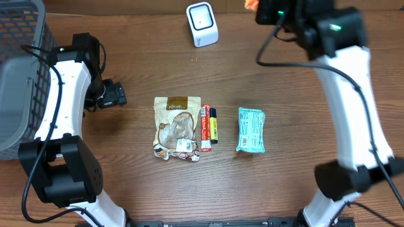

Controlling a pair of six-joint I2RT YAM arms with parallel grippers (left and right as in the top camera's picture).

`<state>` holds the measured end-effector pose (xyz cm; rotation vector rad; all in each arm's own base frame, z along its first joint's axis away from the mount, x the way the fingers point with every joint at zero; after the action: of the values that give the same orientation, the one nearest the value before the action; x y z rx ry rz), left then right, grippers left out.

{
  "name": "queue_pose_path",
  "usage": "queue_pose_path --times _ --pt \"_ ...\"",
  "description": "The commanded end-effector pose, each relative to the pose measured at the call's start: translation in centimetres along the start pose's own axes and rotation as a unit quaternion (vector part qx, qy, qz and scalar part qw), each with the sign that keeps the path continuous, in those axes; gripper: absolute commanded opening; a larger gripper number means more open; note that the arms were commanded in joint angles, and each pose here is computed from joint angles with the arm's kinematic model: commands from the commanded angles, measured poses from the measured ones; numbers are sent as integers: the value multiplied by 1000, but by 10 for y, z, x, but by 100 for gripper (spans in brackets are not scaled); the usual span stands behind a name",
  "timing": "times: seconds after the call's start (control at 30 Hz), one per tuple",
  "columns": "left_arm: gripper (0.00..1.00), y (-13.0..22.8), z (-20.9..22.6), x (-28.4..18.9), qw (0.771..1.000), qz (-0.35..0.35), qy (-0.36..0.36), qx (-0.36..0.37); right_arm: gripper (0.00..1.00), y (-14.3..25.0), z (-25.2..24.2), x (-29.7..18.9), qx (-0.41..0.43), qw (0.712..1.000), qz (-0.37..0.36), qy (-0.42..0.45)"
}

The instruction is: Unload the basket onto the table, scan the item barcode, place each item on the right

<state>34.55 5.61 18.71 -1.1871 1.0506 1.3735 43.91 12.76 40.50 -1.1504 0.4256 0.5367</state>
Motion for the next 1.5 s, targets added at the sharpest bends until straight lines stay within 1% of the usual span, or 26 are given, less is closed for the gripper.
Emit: queue_pose_path --times 0.0,0.07,0.1,0.13,0.2,0.33,0.5,0.57,0.67,0.73,0.8,0.83,0.9,0.93,1.0,1.1,1.2,1.3,1.47 --pt "100 -2 -1 -1 1000 -2 2 10 17 -1 -2 31 -72 995 -30 63" --pt "100 -2 -1 -1 1000 -2 2 10 17 0 7 43 -73 996 -33 36" --pt "100 -2 -1 -1 1000 -2 2 10 6 1 13 48 -73 997 -34 16" --pt "100 -2 -1 -1 1000 -2 2 10 4 1 17 51 -73 997 -32 -3" --pt "100 -2 -1 -1 1000 -2 2 10 4 -2 23 57 -72 996 -41 -26" --pt "100 -2 -1 -1 1000 -2 2 10 4 -3 24 76 -70 996 -58 -23" --pt "100 -2 -1 -1 1000 -2 2 10 4 16 12 99 -74 997 -25 10" --pt "100 -2 -1 -1 1000 -2 2 10 16 25 4 105 -75 997 -3 22" --pt "100 -2 -1 -1 1000 -2 2 10 17 38 -15 112 -51 997 31 51" --pt "100 -2 -1 -1 1000 -2 2 10 25 43 -33 117 -11 996 45 75" --pt "100 -2 -1 -1 1000 -2 2 10 35 46 -55 122 47 992 56 100" --pt "100 -2 -1 -1 1000 -2 2 10 43 48 -65 125 72 990 60 109" --pt "100 -2 -1 -1 1000 -2 2 10 53 53 -89 132 113 983 70 128" --pt "100 -2 -1 -1 1000 -2 2 10 62 56 -98 135 126 980 75 133" --pt "100 -2 -1 -1 1000 -2 2 10 64 65 -121 142 144 974 87 151" --pt "100 -2 -1 -1 1000 -2 2 10 61 79 -150 153 170 967 105 159" --pt "100 -2 -1 -1 1000 -2 2 10 60 87 -170 162 200 965 125 118" --pt "100 -2 -1 -1 1000 -2 2 10 60 88 -184 170 221 964 127 77" --pt "100 -2 -2 -1 1000 -2 2 11 61 89 -193 186 225 966 116 59"
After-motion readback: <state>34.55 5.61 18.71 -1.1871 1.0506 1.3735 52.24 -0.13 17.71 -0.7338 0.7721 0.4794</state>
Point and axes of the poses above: each gripper's point midway between its finger pads, its own x axis out along the fingers, its own z axis along the line the jaws close on, y = z × x, the point moved 7 cm from there along -x, back along the fingers, and after that the axes turned 14 degrees about x, right-handed, at the moved point
